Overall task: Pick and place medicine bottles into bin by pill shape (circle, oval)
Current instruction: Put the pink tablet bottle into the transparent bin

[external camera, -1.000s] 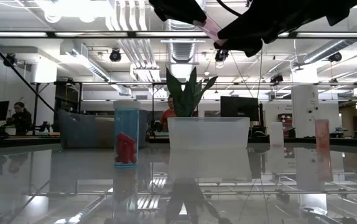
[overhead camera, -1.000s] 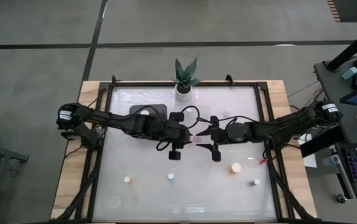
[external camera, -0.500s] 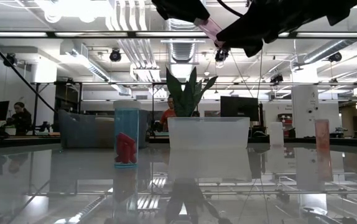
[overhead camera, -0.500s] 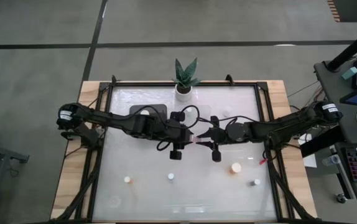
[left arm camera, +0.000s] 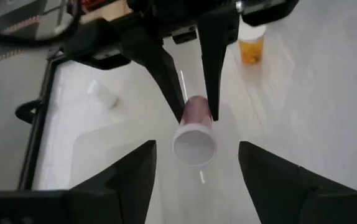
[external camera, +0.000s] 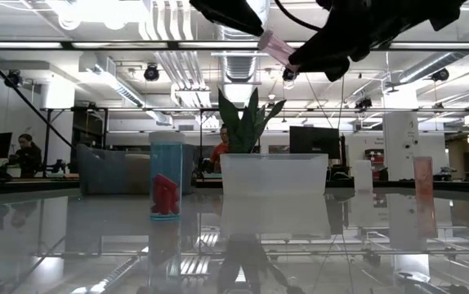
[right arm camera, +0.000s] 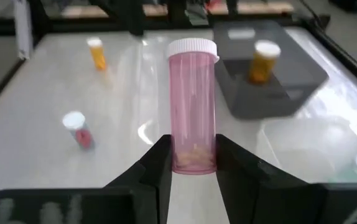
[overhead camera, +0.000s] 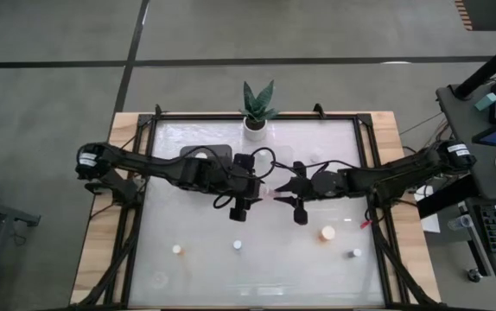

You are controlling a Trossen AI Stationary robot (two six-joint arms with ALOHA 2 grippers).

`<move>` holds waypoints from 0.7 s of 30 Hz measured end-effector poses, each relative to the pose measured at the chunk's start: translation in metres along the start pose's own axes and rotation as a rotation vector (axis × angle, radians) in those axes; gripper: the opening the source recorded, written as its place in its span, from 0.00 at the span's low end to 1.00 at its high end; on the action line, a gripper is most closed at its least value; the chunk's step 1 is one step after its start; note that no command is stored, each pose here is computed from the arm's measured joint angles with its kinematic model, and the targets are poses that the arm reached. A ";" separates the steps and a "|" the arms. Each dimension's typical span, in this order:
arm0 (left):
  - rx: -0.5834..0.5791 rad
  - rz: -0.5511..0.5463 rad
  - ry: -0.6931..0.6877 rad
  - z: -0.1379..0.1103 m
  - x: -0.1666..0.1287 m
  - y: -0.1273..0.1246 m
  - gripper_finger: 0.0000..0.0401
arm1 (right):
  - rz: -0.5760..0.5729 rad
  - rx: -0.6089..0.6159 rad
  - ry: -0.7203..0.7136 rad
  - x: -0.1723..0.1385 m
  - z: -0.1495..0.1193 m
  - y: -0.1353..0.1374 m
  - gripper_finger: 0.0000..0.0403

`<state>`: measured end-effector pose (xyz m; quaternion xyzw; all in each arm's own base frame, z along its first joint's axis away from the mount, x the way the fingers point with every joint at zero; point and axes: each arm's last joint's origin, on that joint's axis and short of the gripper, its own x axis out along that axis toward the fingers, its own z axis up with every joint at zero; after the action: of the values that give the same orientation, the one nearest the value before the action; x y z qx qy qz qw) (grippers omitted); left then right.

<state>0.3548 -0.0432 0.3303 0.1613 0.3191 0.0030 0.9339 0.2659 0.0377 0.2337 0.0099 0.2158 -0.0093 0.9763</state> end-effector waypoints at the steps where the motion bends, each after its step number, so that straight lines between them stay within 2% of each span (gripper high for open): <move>1: 0.000 0.006 0.000 0.000 -0.003 0.001 0.53 | -0.008 0.008 0.026 0.000 0.002 -0.001 0.24; 10: -0.015 0.088 -0.052 -0.025 -0.026 0.002 0.53 | -0.091 0.045 0.254 -0.009 0.020 -0.019 0.24; 18: -0.024 0.191 -0.207 -0.055 -0.041 0.002 0.53 | -0.200 0.046 0.454 -0.005 0.040 -0.054 0.24; 21: -0.008 0.218 -0.259 -0.067 -0.046 0.001 0.53 | -0.201 0.037 0.527 0.006 0.045 -0.072 0.24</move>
<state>0.2789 -0.0267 0.3083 0.1901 0.1767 0.0848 0.9620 0.2885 -0.0354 0.2711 0.0086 0.4617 -0.1070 0.8805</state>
